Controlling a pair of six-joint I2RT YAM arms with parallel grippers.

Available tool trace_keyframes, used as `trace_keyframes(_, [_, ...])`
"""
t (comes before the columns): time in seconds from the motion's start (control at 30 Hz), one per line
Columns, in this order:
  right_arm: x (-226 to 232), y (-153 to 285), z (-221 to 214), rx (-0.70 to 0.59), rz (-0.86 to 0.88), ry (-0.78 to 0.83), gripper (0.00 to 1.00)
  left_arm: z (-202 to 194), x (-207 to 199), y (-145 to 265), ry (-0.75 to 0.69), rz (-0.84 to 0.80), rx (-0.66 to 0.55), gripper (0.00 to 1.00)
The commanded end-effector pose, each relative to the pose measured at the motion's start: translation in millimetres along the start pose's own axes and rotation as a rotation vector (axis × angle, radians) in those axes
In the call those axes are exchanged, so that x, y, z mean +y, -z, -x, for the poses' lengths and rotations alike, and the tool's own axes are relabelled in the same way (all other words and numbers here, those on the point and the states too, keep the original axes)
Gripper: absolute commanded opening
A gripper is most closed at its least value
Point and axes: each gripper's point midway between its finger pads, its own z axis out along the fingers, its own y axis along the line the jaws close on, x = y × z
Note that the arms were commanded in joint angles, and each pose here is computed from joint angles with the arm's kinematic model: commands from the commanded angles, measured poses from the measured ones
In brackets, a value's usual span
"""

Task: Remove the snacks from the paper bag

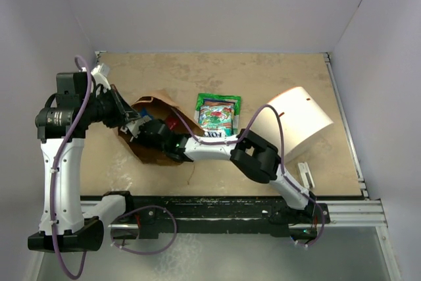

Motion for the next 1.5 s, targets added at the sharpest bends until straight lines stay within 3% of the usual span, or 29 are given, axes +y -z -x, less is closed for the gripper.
trace_keyframes(0.0, [-7,22,35,-0.07,0.011,-0.032,0.0,13,-2,0,-0.015,0.001,-0.057,0.0])
trace_keyframes(0.23, [-8,67,33,-0.038,0.056,-0.06,0.0,18,0,3,-0.031,0.023,-0.083,0.0])
trace_keyframes(0.67, [-1,127,71,-0.16,0.183,-0.034,0.0,10,-2,-12,0.01,-0.037,-0.047,0.0])
trace_keyframes(0.97, [-20,161,76,-0.17,0.112,-0.047,0.0,5,-9,-18,0.02,-0.11,-0.047,0.0])
trace_keyframes(1.17, [-33,182,66,-0.128,0.064,-0.018,0.0,25,-13,-10,-0.027,-0.091,-0.131,0.0])
trace_keyframes(1.47, [-51,227,115,-0.229,0.053,0.066,0.0,77,5,32,-0.114,0.158,-0.357,0.0])
